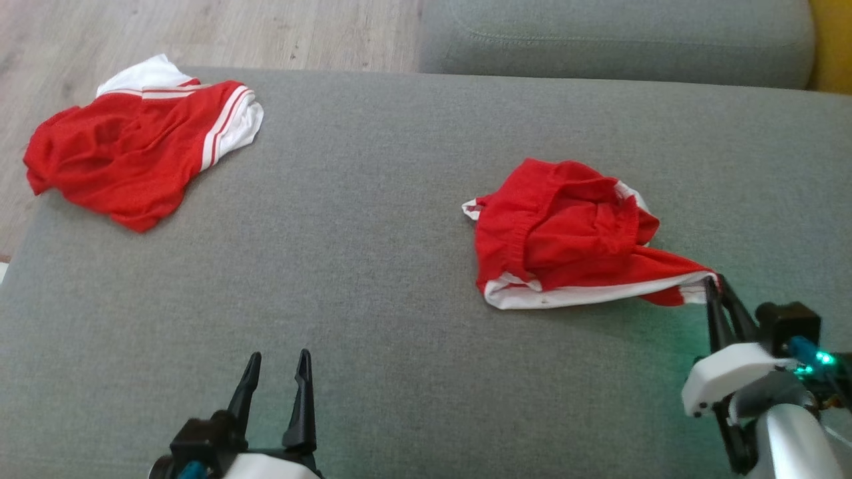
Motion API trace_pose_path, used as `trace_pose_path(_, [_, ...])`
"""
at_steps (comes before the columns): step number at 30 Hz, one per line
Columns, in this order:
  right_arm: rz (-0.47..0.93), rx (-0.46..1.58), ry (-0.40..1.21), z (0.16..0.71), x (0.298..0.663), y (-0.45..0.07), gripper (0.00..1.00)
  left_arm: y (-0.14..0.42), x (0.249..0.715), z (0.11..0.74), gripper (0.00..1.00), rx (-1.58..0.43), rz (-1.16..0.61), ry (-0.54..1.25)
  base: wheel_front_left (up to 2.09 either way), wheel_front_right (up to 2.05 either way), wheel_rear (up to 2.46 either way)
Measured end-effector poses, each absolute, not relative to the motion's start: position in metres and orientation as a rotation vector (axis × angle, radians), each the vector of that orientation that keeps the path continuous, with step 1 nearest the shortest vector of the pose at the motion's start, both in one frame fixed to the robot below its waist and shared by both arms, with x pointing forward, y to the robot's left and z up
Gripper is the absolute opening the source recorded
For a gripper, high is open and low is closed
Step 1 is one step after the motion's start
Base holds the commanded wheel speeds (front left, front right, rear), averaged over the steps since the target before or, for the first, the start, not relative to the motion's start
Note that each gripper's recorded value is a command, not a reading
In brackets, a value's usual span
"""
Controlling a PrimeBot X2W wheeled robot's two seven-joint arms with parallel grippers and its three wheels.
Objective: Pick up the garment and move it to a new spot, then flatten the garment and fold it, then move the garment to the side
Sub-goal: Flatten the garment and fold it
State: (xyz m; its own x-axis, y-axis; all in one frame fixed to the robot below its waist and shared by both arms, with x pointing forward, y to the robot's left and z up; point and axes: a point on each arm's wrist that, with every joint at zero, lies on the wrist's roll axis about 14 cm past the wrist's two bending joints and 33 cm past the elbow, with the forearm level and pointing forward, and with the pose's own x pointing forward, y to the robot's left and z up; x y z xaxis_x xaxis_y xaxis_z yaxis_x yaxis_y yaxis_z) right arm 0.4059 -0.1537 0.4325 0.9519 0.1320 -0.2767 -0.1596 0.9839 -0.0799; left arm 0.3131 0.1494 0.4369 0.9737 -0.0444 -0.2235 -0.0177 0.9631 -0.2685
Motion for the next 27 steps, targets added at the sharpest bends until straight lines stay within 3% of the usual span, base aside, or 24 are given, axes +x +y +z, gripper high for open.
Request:
trace_pose_path(5, [0.124,-0.137,0.323,0.42,0.405,-0.165,0.0,0.151,0.313,0.434,1.0,-0.27,-0.008,0.241,0.0,0.0,0.0])
trace_pose_path(6, [0.127,-0.144,0.332,0.417,0.403,-0.165,0.19,0.152,0.313,0.434,1.0,-0.269,-0.008,0.24,0.0,0.0,0.0])
trace_pose_path(7, [0.128,-0.146,0.336,0.414,0.402,-0.165,0.45,0.152,0.312,0.435,1.0,-0.268,-0.009,0.238,0.0,0.0,0.0])
trace_pose_path(8, [0.128,-0.145,0.34,0.412,0.4,-0.165,1.0,0.152,0.312,0.436,1.0,-0.267,-0.01,0.235,0.0,0.0,0.0])
trace_pose_path(19, [0.101,-0.105,0.241,0.434,0.392,-0.171,1.0,0.151,0.306,0.449,1.0,-0.251,-0.03,0.19,0.0,0.0,0.0])
trace_pose_path(27, [0.309,0.006,0.253,0.434,0.385,-0.095,1.0,0.145,0.297,0.445,1.0,-0.258,-0.042,0.207,0.0,0.0,0.0])
